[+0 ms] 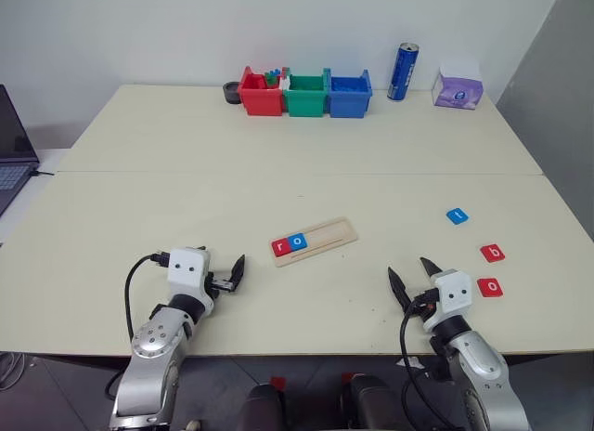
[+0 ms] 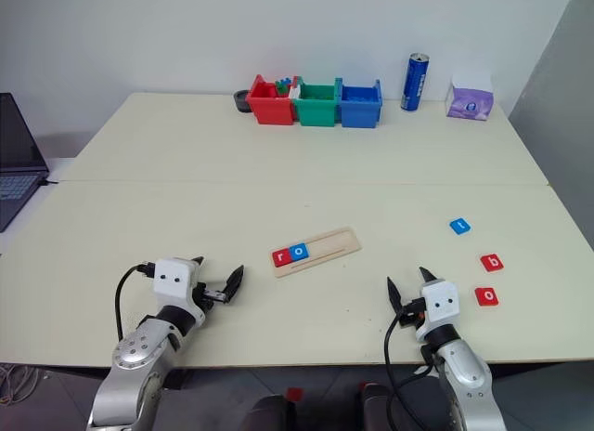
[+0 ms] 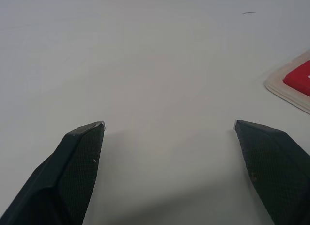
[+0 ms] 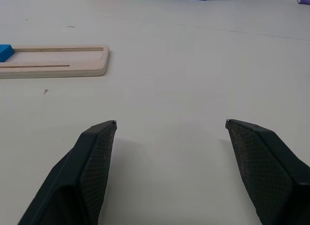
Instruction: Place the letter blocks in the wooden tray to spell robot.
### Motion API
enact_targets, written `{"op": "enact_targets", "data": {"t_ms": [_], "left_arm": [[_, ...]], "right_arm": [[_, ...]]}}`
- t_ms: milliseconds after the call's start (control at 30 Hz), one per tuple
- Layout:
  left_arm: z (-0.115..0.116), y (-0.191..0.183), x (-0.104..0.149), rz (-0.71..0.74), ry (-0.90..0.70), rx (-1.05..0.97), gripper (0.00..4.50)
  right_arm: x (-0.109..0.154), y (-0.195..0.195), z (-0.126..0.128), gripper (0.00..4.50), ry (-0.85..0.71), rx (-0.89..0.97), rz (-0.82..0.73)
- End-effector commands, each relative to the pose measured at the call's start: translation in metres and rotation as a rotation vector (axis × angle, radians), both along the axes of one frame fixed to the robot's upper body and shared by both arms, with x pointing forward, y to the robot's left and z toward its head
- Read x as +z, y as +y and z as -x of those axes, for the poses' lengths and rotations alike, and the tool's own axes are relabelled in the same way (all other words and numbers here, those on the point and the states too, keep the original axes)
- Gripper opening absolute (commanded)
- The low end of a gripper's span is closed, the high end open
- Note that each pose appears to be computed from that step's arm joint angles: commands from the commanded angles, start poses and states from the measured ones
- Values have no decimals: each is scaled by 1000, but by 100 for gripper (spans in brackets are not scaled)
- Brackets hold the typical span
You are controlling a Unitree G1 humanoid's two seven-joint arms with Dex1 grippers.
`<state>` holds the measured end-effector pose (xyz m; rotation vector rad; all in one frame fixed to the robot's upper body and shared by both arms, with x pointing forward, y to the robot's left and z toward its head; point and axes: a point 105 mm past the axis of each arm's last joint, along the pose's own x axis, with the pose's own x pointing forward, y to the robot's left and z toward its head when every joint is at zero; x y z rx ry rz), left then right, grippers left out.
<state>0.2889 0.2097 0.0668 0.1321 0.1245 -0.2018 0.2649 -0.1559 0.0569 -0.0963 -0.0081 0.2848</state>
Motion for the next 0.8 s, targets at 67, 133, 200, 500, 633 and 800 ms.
{"op": "enact_targets", "data": {"t_ms": [67,133,200,500,633,800], "left_arm": [[7,-10,14,65,-40,-145,450],[8,-11,15,58,-36,-180,450],[7,-14,16,34,-28,-238,450],[-13,-32,29,-57,-15,-473,450],[-18,-43,25,-74,30,-595,450],[-32,-54,25,-88,57,-673,450]], "right_arm": [[11,-3,1,383,-46,2,16],[15,1,1,383,-52,43,26],[22,14,5,383,-56,159,50],[55,47,32,383,49,610,77],[65,49,36,383,81,690,98],[67,53,42,383,97,733,92]]}}
